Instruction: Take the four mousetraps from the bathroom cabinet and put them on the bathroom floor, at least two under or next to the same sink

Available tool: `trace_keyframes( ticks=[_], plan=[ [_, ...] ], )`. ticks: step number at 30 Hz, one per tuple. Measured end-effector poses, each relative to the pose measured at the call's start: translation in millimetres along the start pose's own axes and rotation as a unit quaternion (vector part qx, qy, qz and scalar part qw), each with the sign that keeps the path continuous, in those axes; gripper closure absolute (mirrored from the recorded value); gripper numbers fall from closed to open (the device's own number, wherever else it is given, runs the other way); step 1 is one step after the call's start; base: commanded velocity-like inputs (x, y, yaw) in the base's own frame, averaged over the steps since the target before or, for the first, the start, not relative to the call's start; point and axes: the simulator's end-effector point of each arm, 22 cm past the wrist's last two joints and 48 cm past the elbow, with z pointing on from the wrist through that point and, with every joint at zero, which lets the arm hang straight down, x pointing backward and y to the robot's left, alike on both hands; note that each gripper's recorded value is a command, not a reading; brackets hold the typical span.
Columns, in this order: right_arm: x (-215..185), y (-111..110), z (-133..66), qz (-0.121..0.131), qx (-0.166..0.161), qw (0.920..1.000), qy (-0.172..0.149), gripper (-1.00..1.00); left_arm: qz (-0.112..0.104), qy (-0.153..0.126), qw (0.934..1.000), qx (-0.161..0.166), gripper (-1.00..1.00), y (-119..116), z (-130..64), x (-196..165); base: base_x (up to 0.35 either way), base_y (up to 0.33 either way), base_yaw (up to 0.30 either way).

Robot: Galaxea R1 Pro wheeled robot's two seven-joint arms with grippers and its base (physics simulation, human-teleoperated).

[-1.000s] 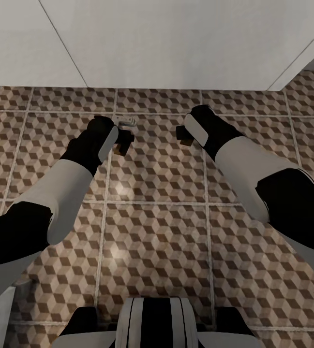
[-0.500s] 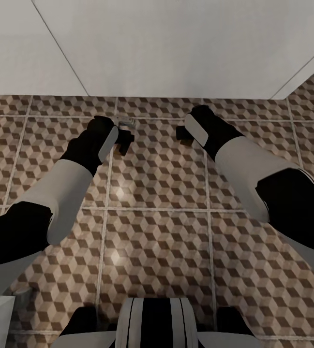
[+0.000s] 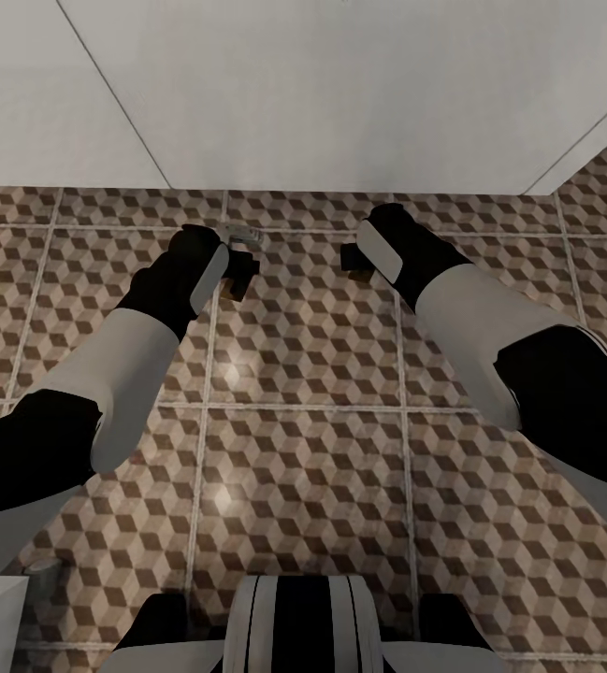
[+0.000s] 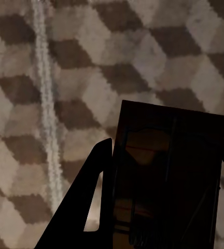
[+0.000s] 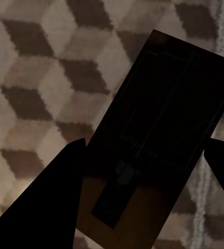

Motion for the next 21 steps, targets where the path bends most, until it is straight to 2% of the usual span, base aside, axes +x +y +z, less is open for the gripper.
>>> trace_keyframes(
  ticks=[21],
  plan=[
    [0.3, 0.1, 0.6, 0.000, 0.000, 1.0000, 0.000, 1.00, -0.001, -0.002, 1.0000, -0.003, 1.00, 1.0, 0.8, -0.4, 0.000, 0.000, 0.000]
  ],
)
